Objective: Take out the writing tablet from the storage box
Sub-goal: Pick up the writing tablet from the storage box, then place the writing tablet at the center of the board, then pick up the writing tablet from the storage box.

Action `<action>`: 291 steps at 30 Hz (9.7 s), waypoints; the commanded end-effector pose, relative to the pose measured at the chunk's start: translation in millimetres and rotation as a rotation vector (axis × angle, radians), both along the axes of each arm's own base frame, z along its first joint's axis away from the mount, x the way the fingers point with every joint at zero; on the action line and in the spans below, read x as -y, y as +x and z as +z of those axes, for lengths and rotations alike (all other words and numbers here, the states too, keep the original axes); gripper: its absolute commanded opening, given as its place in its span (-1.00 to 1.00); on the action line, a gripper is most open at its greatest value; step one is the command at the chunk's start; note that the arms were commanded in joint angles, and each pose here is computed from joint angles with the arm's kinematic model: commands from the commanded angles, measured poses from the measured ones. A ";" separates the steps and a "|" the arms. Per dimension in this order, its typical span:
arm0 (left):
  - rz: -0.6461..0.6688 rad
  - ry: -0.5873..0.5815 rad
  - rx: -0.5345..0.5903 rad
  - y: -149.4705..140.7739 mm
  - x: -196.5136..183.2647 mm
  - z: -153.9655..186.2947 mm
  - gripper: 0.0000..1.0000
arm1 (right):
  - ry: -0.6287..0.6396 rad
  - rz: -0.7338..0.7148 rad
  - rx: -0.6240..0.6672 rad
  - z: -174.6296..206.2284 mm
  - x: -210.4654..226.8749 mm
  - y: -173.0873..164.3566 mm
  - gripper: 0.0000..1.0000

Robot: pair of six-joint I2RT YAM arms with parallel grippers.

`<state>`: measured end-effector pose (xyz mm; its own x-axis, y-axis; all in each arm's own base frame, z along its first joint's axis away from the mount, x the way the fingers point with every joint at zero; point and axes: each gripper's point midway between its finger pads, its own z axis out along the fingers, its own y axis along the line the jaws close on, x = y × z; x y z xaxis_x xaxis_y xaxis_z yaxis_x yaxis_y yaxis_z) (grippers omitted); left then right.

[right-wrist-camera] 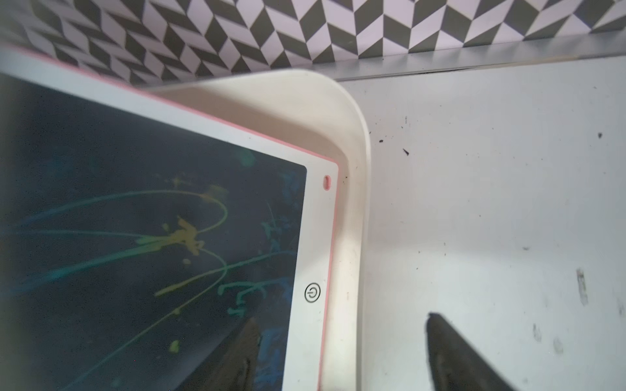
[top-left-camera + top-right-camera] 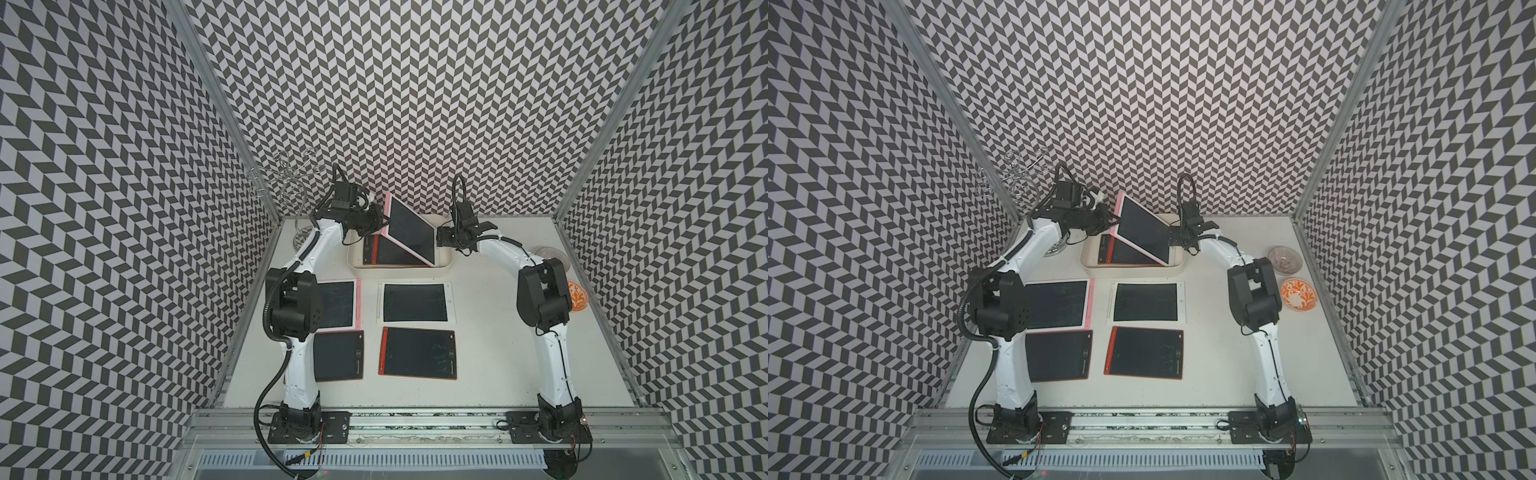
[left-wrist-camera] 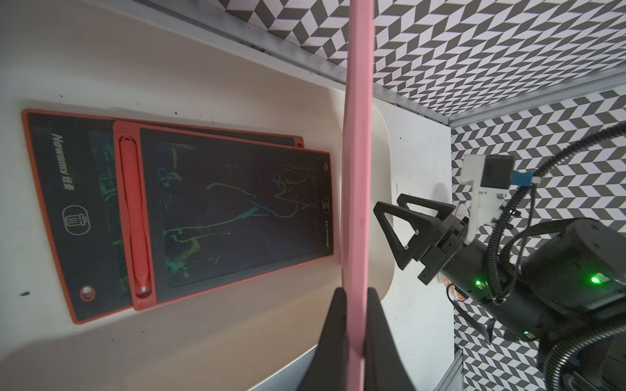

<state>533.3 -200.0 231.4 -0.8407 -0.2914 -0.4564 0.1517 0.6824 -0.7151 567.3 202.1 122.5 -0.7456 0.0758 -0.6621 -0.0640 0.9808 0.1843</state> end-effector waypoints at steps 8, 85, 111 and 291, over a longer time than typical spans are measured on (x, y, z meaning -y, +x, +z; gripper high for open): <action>-0.019 -0.160 0.182 -7.9 -1.5 89.0 -1.00 | 0.136 -0.063 0.210 127.4 50.3 6.1 0.78; 0.017 -0.396 -0.143 0.5 270.3 -75.3 -0.34 | 0.486 -0.165 0.147 93.4 250.5 -19.7 0.72; -0.028 -0.298 -0.068 -3.9 272.3 -56.3 0.47 | 0.510 -0.155 0.145 93.4 246.1 -22.5 0.72; 0.268 0.727 -0.173 -20.7 -134.1 -156.8 -1.00 | 0.204 0.085 -0.133 -72.1 -98.7 -3.4 0.76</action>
<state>516.9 -68.3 85.6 -0.8457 -0.1718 -0.5052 -0.1463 0.9851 -0.0901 562.2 289.7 52.3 -0.8403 0.1336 -0.5255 -0.0765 0.9302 0.3589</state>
